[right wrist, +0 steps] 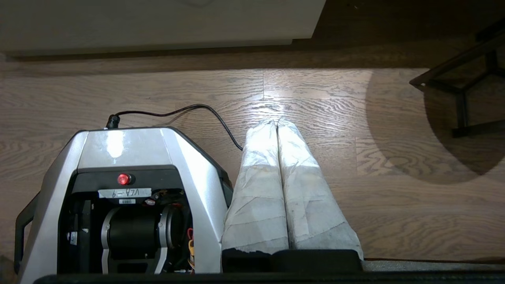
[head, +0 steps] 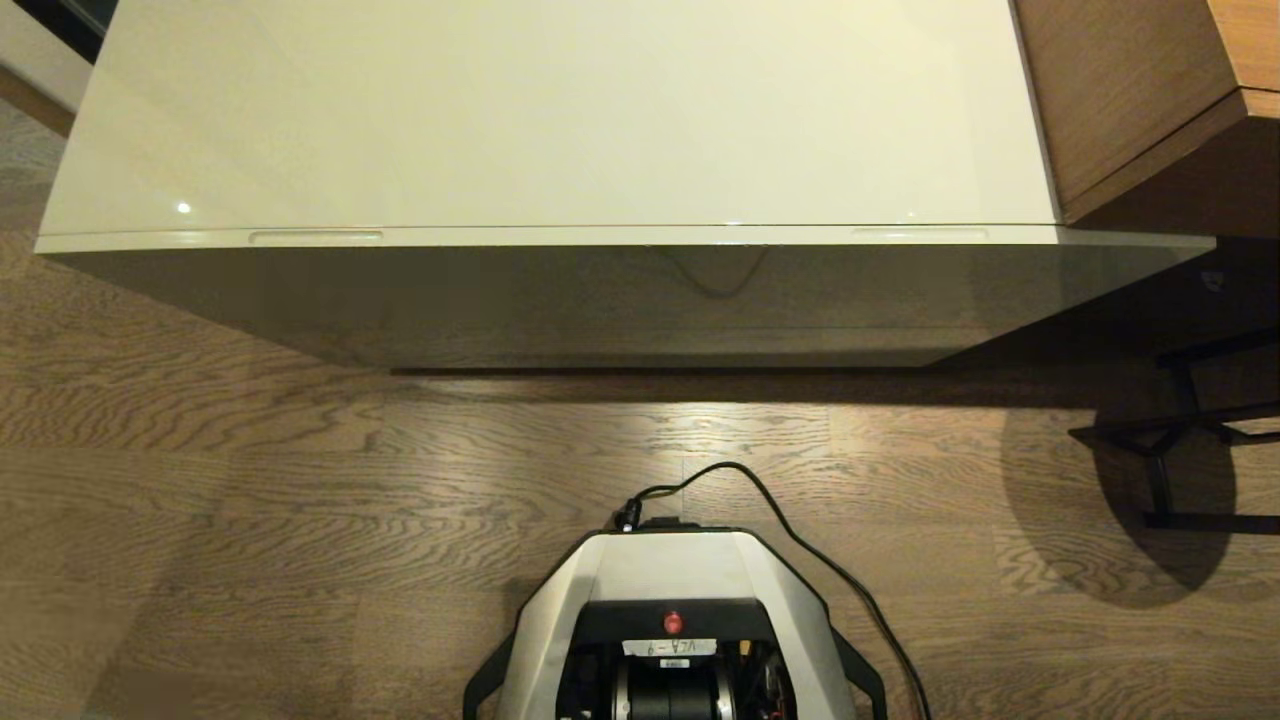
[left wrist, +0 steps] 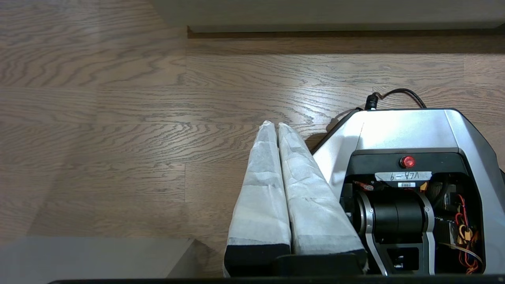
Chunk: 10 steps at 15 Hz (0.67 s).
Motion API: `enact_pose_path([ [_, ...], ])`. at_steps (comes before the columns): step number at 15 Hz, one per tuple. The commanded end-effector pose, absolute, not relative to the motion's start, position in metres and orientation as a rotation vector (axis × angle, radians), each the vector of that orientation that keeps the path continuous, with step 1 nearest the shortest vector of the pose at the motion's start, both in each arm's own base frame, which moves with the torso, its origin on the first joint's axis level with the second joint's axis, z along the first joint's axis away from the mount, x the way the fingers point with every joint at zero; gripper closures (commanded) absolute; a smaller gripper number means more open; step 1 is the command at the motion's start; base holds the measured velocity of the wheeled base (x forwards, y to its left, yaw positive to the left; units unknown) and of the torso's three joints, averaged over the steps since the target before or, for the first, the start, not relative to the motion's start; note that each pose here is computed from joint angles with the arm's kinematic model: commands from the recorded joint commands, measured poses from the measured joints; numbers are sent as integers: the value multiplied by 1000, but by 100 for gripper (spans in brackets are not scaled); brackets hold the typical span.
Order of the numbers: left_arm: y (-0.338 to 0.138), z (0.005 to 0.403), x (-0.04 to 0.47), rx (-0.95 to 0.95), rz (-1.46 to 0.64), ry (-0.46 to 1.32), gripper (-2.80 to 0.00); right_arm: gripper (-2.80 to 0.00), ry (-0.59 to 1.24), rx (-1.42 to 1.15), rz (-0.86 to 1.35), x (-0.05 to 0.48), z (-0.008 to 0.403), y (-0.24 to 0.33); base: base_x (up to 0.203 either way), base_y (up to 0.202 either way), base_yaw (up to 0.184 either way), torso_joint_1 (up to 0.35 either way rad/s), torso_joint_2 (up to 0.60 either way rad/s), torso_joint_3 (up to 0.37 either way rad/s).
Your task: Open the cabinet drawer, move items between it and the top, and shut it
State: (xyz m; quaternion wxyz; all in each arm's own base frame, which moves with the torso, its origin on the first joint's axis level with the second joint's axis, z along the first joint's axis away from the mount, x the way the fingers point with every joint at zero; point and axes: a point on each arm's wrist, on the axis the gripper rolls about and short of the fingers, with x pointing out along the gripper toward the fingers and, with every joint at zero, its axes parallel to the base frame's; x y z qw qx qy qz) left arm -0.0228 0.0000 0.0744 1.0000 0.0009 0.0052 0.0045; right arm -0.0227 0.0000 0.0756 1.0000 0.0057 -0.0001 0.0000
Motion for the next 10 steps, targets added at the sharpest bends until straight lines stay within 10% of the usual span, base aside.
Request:
enact_pose_path([
  [1, 0, 74, -23, 2, 9, 12, 0, 0, 2, 12, 0, -23, 75, 0, 0, 0, 0, 0, 0, 0],
  [10, 0, 74, -23, 2, 11, 12, 0, 0, 2, 12, 2, -23, 75, 0, 0, 0, 0, 0, 0, 0],
])
